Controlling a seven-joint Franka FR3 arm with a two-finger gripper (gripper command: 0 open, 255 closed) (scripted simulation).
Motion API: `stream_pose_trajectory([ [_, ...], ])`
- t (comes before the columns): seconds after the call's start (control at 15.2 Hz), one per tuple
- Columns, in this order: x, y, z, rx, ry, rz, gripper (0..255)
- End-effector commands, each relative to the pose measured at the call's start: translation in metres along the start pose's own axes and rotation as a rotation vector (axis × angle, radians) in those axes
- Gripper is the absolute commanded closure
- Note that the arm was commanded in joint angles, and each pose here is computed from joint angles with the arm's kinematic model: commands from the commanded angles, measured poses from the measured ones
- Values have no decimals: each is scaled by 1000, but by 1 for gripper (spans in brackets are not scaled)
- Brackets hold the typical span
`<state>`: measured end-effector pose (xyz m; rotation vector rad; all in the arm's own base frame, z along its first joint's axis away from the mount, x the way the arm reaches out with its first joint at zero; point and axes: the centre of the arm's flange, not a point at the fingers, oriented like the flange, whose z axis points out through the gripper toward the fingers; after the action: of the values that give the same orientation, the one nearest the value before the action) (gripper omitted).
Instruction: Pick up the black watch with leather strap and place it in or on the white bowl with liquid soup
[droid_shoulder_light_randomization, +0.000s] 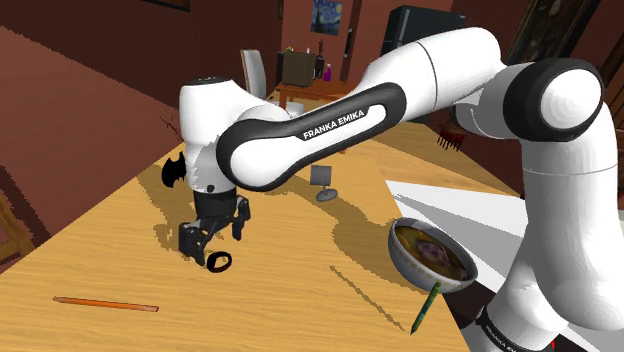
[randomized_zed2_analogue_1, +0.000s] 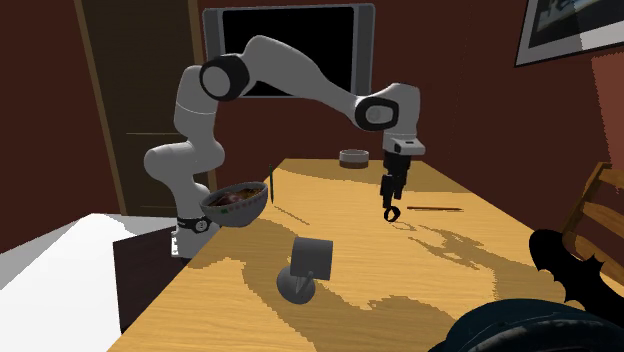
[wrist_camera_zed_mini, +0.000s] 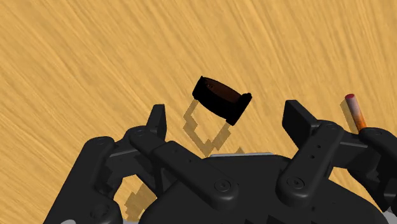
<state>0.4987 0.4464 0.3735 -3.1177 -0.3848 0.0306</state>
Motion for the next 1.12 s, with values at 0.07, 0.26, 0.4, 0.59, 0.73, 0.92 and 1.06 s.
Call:
stream_pose_trajectory([
  [0.07,2,-2,17,-1,0,0,0],
  [0.26,2,-2,33,-1,0,0,0],
  [0.4,2,-2,41,-1,0,0,0],
  [0.59,2,-2,41,-1,0,0,0],
  [0.73,2,-2,41,-1,0,0,0],
  [0.92,2,-2,41,-1,0,0,255],
  [1.06,2,-2,41,-1,0,0,255],
])
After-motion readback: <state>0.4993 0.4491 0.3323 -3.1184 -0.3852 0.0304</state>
